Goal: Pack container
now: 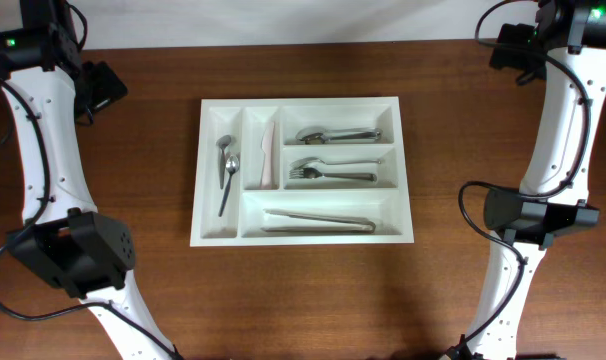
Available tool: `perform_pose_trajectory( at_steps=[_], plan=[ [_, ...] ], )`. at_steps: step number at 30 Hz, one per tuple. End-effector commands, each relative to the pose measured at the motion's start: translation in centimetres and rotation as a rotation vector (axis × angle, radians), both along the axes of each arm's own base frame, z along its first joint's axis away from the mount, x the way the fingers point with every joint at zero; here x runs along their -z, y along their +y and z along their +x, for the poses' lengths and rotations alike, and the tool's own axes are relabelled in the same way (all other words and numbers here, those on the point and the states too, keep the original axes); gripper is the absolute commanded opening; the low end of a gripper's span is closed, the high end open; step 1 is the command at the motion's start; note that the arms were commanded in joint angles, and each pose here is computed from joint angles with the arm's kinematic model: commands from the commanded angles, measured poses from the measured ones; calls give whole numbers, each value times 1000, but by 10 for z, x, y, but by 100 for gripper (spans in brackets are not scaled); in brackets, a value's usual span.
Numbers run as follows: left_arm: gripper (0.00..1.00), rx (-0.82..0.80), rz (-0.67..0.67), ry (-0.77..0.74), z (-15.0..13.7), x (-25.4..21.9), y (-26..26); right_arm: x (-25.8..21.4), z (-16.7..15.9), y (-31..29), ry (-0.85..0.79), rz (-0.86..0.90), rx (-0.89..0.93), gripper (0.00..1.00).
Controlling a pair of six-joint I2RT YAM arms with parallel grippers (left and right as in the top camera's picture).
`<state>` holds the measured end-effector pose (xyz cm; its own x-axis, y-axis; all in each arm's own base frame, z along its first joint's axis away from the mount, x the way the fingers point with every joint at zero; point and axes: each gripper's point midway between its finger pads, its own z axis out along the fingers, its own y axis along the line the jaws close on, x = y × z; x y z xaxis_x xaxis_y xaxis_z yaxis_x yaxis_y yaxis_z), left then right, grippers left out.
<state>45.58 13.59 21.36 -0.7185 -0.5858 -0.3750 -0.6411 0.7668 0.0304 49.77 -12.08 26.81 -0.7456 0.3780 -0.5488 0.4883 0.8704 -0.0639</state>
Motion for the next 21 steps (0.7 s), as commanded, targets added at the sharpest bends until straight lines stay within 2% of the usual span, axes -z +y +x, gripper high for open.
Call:
perform_pose_trajectory(
  at_steps=[1, 13, 21],
  plan=[
    [99, -8, 11, -25, 1, -9, 2, -24, -7, 1, -49, -10, -5, 99],
    [99, -8, 11, -25, 1, -9, 2, -27, -8, 2, -56, -11, -6, 99],
    [99, -8, 11, -25, 1, -9, 2, -85, -35, 5, -177, -33, -3, 99]
  ],
)
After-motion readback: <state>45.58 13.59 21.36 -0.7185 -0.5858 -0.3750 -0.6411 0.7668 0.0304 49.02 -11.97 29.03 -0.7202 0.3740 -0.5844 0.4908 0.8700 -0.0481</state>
